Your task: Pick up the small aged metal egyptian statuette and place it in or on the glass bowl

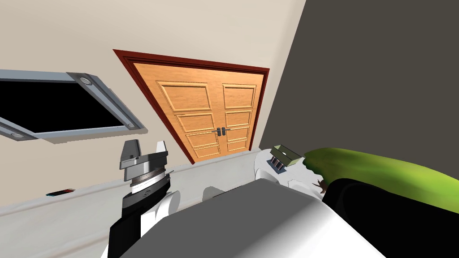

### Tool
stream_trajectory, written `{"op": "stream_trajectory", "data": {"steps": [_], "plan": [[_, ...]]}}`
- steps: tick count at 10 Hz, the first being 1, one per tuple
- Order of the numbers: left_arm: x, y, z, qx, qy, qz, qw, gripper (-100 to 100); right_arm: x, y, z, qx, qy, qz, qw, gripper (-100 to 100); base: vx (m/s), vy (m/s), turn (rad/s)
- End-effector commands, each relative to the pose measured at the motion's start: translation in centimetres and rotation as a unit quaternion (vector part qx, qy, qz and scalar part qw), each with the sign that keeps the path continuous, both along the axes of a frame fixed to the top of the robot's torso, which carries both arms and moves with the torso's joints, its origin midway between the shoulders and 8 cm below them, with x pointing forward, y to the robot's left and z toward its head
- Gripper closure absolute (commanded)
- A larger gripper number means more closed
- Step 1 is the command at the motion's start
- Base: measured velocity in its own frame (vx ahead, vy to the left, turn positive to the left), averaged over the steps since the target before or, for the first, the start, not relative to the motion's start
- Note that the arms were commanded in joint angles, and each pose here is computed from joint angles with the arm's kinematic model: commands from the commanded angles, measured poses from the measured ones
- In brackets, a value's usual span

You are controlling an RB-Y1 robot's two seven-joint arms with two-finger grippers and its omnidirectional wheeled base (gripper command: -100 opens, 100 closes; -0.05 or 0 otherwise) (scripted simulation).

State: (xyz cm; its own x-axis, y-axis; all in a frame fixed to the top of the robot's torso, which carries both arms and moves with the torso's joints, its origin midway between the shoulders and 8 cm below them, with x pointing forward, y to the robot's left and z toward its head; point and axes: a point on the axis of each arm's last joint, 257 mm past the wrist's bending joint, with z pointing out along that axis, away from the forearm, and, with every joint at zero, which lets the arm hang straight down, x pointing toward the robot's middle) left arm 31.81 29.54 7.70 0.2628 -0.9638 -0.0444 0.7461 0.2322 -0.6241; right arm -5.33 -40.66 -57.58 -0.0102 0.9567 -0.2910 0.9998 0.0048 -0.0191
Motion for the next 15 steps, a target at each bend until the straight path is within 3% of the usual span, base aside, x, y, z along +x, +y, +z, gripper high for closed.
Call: {"op": "stream_trajectory", "data": {"steps": [1, 2, 3, 4, 10, 11, 15], "plan": [[0.0, 0.0, 0.0, 0.000, 0.000, 0.000, 1.0000, 0, -0.2, 0.1, 0.7, 0.000, 0.001, 0.000, 1.0000, 100, 0.008, 0.009, -0.004], [0.0, 0.0, 0.0, 0.000, 0.000, 0.000, 1.0000, 0, -0.1, 0.0, 0.4, 0.000, 0.000, 0.000, 1.0000, 100, 0.000, 0.000, 0.000], [0.0, 0.0, 0.0, 0.000, 0.000, 0.000, 1.0000, 0, -0.1, 0.0, 0.4, 0.000, 0.001, 0.000, 1.0000, 0, 0.000, 0.000, 0.000], [0.0, 0.0, 0.0, 0.000, 0.000, 0.000, 1.0000, 0, -1.5, -0.8, 1.1, -0.003, 0.010, -0.006, 0.9999, 100, 0.043, 0.079, -0.007], [0.0, 0.0, 0.0, 0.000, 0.000, 0.000, 1.0000, 0, -6.5, -3.6, 4.5, -0.014, 0.045, -0.025, 0.9986, 100, 0.089, 0.172, -0.025], [0.0, 0.0, 0.0, 0.000, 0.000, 0.000, 1.0000, 0, -8.1, -4.4, 5.8, -0.017, 0.058, -0.030, 0.9977, 100, 0.139, 0.180, -0.028], [0.0, 0.0, 0.0, 0.000, 0.000, 0.000, 1.0000, 0, -11.4, -5.8, 9.0, -0.021, 0.088, -0.036, 0.9952, 100, 0.096, 0.210, -0.035]]}}
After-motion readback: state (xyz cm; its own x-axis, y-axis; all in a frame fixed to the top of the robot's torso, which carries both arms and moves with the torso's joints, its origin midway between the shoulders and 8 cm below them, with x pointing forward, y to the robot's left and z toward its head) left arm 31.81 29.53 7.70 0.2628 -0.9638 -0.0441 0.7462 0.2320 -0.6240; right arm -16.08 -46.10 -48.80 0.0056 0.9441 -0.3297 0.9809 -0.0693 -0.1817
